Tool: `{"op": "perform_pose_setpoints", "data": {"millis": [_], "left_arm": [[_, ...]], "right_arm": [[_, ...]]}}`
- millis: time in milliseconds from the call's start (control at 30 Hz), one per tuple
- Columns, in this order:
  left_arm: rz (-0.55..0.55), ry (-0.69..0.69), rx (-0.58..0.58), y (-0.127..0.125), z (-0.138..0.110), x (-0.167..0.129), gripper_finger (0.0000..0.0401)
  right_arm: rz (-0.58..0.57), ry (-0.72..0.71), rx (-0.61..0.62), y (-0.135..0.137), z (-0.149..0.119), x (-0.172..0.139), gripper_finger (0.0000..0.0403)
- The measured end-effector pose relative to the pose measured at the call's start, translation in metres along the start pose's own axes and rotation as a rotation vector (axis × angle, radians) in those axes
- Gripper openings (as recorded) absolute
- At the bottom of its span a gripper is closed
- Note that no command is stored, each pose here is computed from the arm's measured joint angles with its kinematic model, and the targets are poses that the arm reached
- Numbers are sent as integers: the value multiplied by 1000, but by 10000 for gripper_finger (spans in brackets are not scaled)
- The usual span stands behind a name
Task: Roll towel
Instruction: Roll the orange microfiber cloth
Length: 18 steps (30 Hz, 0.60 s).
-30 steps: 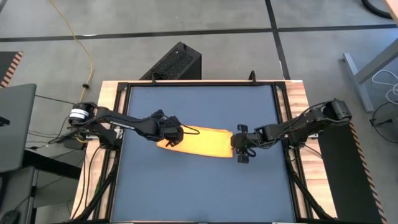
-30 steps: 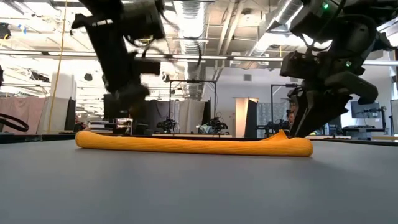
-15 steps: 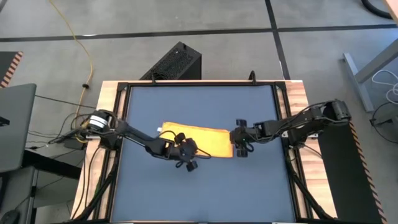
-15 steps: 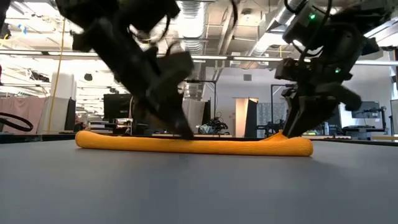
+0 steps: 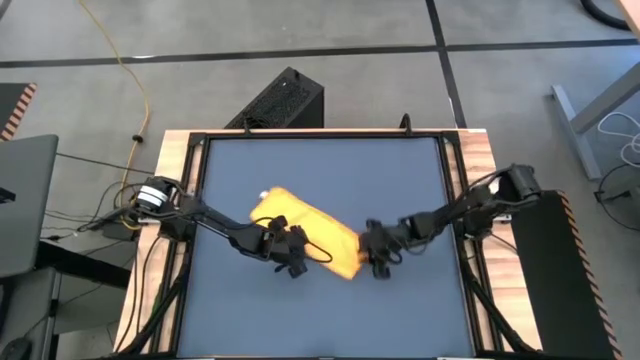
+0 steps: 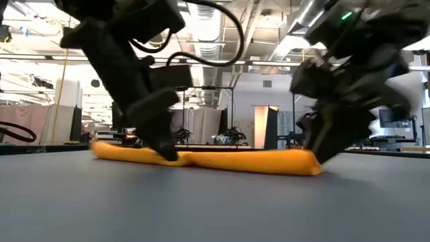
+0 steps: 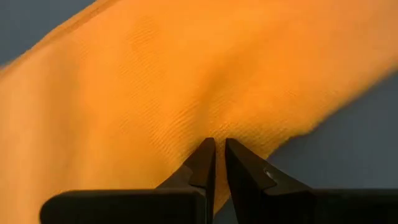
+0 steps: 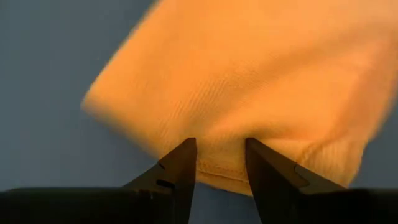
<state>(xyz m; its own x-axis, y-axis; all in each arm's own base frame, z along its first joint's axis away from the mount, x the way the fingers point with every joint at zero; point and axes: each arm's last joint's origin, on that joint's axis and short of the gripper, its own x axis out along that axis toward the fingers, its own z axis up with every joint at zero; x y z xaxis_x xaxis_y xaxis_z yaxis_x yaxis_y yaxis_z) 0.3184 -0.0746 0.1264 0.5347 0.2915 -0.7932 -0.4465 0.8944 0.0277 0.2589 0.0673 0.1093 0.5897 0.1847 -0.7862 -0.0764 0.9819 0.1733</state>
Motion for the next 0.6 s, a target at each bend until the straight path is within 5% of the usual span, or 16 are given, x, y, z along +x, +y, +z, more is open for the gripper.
{"op": "perform_pose_setpoints", "data": {"millis": [233,433,600], "left_arm": [[54,45,55,15,4,-33,27],[15,-67,-9,21,19,-66,27],[-139,-286,-48,-5,33,-76,27]], "right_arm": [[238,-31,-184,57,24,-17,164],[202,-102,-263,61,48,-35,164],[166,-89,-303,51,52,-42,164]]}}
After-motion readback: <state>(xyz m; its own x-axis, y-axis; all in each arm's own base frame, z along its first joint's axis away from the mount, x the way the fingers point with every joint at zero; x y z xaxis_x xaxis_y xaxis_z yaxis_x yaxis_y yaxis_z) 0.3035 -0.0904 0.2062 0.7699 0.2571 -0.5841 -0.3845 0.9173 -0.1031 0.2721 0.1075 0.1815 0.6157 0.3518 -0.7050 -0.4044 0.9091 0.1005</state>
